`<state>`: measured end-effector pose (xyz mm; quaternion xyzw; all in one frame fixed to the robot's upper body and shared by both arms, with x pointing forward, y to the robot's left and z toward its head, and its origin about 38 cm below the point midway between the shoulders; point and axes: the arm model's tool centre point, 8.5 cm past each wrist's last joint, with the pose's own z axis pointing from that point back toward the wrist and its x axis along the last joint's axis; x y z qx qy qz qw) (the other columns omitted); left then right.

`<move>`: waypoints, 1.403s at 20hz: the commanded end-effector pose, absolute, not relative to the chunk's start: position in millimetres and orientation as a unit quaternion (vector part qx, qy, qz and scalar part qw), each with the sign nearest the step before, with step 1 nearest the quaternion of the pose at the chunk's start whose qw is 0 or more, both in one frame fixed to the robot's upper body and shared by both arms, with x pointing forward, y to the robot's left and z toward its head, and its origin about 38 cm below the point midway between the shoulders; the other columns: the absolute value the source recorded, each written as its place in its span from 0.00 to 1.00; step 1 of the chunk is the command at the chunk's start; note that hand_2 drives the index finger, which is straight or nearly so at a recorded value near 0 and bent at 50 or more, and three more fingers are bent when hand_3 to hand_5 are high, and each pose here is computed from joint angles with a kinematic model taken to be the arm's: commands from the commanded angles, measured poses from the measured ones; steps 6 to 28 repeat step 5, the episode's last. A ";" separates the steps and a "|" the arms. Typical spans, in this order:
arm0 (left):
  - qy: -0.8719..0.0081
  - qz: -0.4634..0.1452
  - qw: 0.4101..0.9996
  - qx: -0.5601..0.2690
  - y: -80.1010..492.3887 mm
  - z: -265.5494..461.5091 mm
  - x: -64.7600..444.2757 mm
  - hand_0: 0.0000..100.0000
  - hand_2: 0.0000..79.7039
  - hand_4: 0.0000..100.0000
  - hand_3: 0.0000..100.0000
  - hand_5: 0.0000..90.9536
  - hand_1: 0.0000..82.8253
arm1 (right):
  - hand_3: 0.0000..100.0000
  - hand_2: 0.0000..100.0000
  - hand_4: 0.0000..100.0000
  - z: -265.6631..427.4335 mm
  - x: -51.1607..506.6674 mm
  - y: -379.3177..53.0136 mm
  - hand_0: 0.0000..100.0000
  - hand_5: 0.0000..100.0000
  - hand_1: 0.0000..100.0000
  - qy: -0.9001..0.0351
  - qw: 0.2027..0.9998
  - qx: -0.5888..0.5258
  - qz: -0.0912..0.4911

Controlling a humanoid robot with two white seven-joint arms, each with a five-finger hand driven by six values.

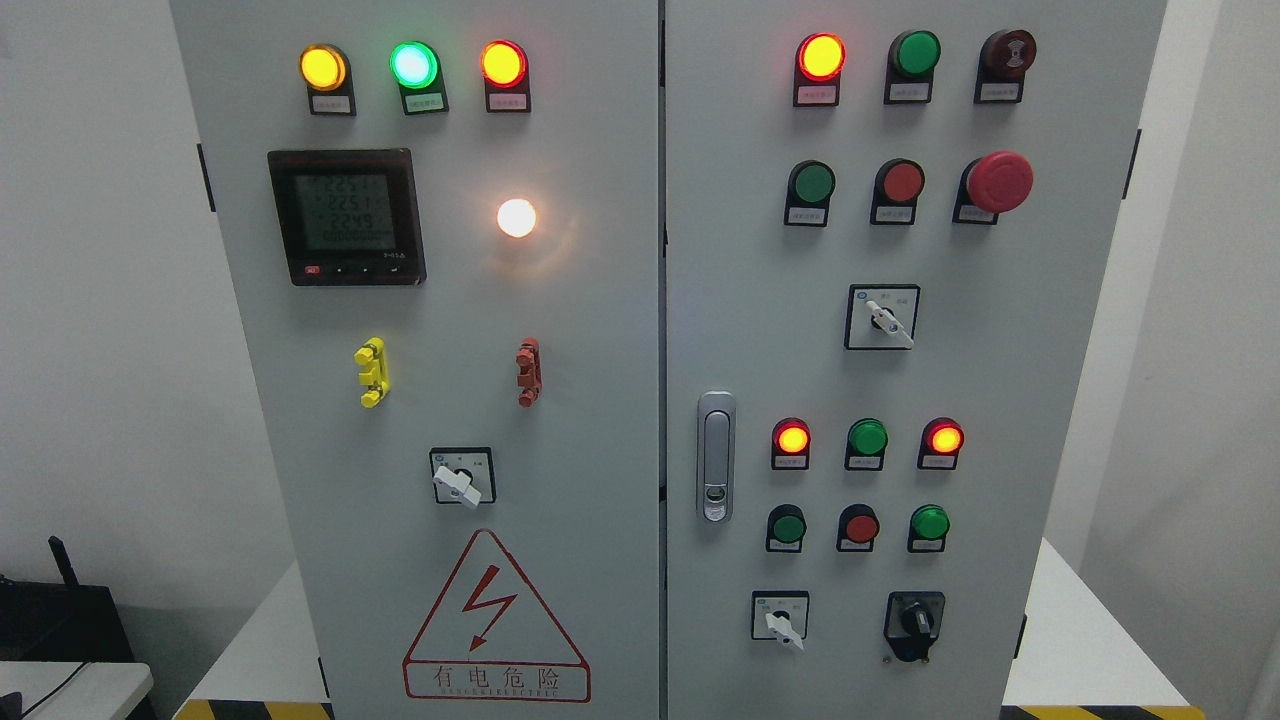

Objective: Turn on light switch 1

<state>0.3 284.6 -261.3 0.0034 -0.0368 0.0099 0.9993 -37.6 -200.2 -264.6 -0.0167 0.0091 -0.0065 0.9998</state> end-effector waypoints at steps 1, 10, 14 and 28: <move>-0.006 -0.013 1.000 -0.012 270.7 -262.4 -18.0 0.42 0.00 0.00 0.00 0.00 0.03 | 0.00 0.00 0.00 -264.6 -37.7 -200.0 0.12 0.00 0.39 0.009 1.000 -0.016 -0.010; -0.006 -0.013 1.000 -0.011 270.9 -262.5 -18.0 0.42 0.00 0.00 0.00 0.00 0.03 | 0.00 0.00 0.00 -264.6 -37.7 -200.0 0.12 0.00 0.39 0.009 1.000 -0.016 -0.010; -0.006 -0.013 1.000 -0.011 270.9 -262.5 -18.0 0.42 0.00 0.00 0.00 0.00 0.03 | 0.00 0.00 0.00 -264.6 -37.7 -200.0 0.12 0.00 0.39 0.009 1.000 -0.016 -0.010; -0.006 -0.013 1.000 -0.011 270.9 -262.5 -18.0 0.42 0.00 0.00 0.00 0.00 0.03 | 0.00 0.00 0.00 -264.6 -37.7 -200.0 0.12 0.00 0.39 0.009 1.000 -0.016 -0.010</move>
